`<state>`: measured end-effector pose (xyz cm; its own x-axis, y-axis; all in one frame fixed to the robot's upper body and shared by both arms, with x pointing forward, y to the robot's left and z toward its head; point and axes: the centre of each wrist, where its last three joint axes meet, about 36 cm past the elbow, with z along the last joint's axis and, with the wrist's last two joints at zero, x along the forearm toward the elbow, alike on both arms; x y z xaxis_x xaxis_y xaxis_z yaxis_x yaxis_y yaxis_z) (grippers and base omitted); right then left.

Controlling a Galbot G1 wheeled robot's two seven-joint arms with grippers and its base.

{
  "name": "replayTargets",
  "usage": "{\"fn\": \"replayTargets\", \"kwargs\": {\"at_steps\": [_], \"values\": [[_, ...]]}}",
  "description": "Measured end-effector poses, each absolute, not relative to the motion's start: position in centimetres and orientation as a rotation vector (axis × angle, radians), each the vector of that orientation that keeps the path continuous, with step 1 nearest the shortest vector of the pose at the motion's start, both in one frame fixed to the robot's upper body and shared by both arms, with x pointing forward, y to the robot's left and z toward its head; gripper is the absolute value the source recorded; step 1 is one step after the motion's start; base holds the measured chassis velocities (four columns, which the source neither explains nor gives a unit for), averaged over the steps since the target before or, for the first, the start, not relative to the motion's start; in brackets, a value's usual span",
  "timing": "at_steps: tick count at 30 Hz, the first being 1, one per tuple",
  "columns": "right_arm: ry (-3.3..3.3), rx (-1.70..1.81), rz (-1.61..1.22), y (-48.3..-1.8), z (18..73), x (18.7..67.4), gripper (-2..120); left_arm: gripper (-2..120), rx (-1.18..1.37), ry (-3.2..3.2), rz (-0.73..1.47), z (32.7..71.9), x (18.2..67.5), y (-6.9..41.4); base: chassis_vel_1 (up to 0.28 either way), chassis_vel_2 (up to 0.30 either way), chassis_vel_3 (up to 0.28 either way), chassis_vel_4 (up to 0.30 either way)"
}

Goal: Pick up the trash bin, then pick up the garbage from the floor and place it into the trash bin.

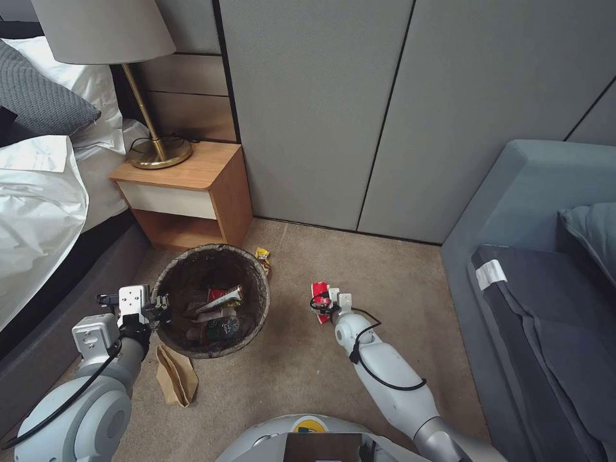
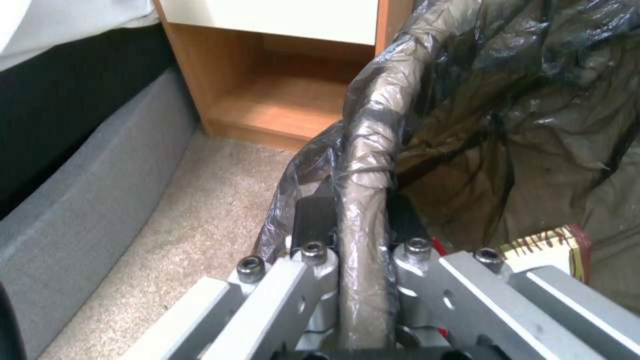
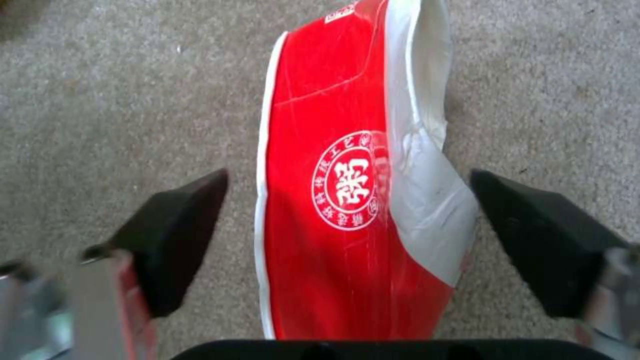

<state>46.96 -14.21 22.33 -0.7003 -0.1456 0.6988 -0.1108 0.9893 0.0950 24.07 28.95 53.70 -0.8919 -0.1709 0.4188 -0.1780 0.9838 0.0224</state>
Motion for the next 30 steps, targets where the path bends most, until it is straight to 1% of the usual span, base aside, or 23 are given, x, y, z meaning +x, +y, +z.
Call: {"fn": "replayTargets", "kwargs": {"at_steps": [1,2,3,5,6,7,9,10,11,13,14,17,18,20,21,22,23,24,30], "values": [[-2.354,0.179,-0.060,-14.24,22.33,46.97,81,3,0.249,-2.699,0.023,53.72,24.09,28.95,0.000,0.000,0.000,0.000],[-2.354,0.179,-0.060,-14.24,22.33,46.97,81,3,0.249,-2.699,0.023,53.72,24.09,28.95,0.000,0.000,0.000,0.000],[-2.355,0.181,-0.060,-14.29,22.34,46.98,77,3,0.248,-2.699,0.023,53.72,24.10,28.94,0.000,0.000,0.000,0.000],[-2.359,0.186,-0.059,-14.43,22.39,46.99,67,3,0.247,-2.699,0.023,53.72,24.10,28.93,0.000,0.000,0.000,0.000],[-2.360,0.187,-0.058,-14.47,22.41,46.99,64,3,0.246,-2.699,0.022,53.72,24.11,28.93,0.000,0.000,0.000,0.000],[-2.360,0.187,-0.058,-14.47,22.41,46.99,64,3,0.246,-2.699,0.022,53.72,24.11,28.93,0.000,0.000,0.000,0.000],[-2.363,0.187,-0.058,-14.53,22.44,47.01,52,3,0.245,-2.699,0.021,53.73,24.10,28.94,0.000,0.000,0.000,0.000],[-2.363,0.187,-0.058,-14.53,22.44,47.01,52,3,0.245,-2.699,0.021,53.73,24.10,28.94,0.000,0.000,0.000,0.000],[-2.365,0.187,-0.057,-14.54,22.45,47.02,46,3,0.244,-2.699,0.020,53.73,24.11,28.94,0.000,0.000,0.000,0.000],[-2.367,0.186,-0.055,-14.56,22.44,47.03,37,3,0.243,-2.699,0.019,53.73,24.11,28.95,0.000,0.000,0.000,0.000],[-2.367,0.186,-0.055,-14.56,22.44,47.03,37,3,0.243,-2.699,0.019,53.73,24.11,28.95,0.000,0.000,0.000,0.000],[-2.368,0.185,-0.054,-14.59,22.38,47.02,23,3,0.242,-2.697,0.020,53.70,24.08,28.93,0.000,0.000,0.000,0.000],[-2.368,0.185,-0.054,-14.59,22.38,47.02,23,3,0.242,-2.697,0.020,53.70,24.08,28.93,0.000,0.000,0.000,0.000],[-2.368,0.183,-0.052,-14.65,22.28,47.02,12,3,0.241,-2.696,0.020,53.68,24.06,28.92,0.000,0.000,0.000,0.000],[-2.369,0.181,-0.051,-14.69,22.24,47.02,9,3,0.241,-2.696,0.020,53.68,24.06,28.92,0.000,0.000,0.000,0.000],[-2.369,0.181,-0.051,-14.69,22.24,47.02,9,3,0.241,-2.696,0.020,53.68,24.06,28.92,0.000,0.000,0.000,0.000],[-2.369,0.179,-0.049,-14.78,22.17,47.00,2,3,0.240,-2.695,0.020,53.68,24.06,28.92,0.000,0.000,0.000,0.000],[-2.370,0.178,-0.048,-14.81,22.12,46.99,0,3,0.240,-2.695,0.020,53.66,24.05,28.91,0.000,0.000,0.000,0.000],[-2.371,0.178,-0.047,-14.90,21.92,46.94,0,3,0.237,-2.693,0.021,53.63,24.03,28.87,0.000,0.000,0.000,0.000]]}}
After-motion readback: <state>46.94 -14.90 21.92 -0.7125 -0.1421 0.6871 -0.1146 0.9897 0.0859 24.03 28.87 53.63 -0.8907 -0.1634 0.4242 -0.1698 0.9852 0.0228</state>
